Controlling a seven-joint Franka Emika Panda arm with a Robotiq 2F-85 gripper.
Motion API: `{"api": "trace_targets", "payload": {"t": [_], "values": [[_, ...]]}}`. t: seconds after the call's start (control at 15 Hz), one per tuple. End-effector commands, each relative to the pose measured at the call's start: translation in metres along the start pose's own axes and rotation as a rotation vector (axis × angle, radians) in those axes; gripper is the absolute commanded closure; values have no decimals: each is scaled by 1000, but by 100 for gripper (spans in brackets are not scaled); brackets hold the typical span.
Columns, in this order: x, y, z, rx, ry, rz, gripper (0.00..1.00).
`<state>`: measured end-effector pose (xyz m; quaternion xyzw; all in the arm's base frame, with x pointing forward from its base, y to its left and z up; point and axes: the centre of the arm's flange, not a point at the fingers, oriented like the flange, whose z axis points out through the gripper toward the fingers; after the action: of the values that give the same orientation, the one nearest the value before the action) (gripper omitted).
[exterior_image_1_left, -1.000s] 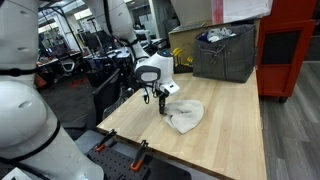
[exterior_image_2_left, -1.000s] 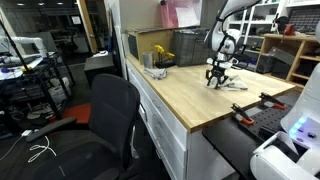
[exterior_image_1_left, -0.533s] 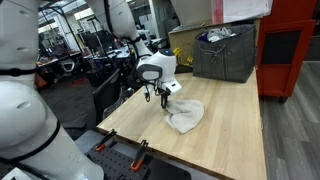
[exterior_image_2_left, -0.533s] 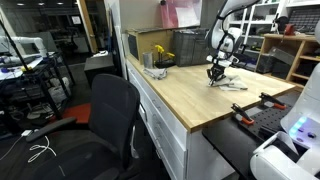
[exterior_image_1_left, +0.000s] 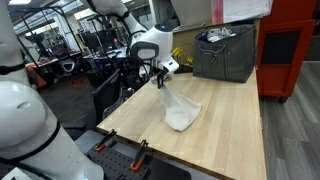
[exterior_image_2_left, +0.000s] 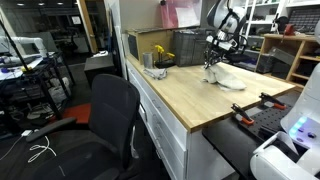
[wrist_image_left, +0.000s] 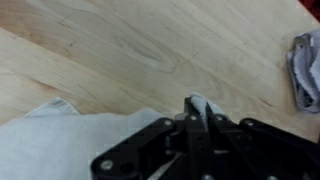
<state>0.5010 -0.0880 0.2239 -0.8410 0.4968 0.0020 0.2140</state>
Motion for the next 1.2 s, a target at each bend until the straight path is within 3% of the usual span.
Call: {"api": "trace_targets", "payload": {"t": [0.0,0.27,0.6,0.67,0.8,1.13], "values": [[-33,-22,-55,66,-21,-89,99],[-63,-53,-79,105,-24,-180,99],[-107,-78,-68,79,-55,-323,99],[-118,-79,-65,66,-70,-371,69],[-131,-80,-58,45,-91,-430,63],[-125,-69,-48,19,-113,-477,24]]}}
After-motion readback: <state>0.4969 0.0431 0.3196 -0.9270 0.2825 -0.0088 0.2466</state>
